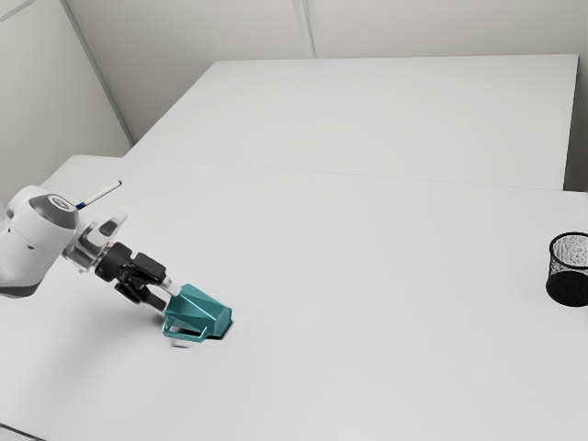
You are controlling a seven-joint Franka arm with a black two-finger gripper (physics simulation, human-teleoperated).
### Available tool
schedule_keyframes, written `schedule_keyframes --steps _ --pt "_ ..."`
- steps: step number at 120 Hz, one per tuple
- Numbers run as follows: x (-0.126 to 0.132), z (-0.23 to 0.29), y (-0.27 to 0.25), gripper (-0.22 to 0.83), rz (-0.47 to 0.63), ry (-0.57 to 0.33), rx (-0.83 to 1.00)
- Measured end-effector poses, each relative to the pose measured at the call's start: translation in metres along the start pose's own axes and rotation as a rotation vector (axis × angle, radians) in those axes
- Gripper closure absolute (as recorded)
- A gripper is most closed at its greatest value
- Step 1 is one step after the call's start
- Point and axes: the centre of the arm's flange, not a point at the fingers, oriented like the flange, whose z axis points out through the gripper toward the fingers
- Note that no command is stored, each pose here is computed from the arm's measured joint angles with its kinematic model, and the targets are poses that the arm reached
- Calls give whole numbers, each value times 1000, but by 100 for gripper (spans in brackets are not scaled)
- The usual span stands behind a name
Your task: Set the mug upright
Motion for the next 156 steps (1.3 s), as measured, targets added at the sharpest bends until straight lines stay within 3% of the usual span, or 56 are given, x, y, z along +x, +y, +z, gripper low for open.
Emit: schedule_keyframes --steps 33,61,103,156 --pt "6 10 8 1 37 3 1" --pt "9 28 19 11 59 -6 -9" --pt "14 34 31 48 66 11 -3" --pt "28 46 74 72 106 -4 12"
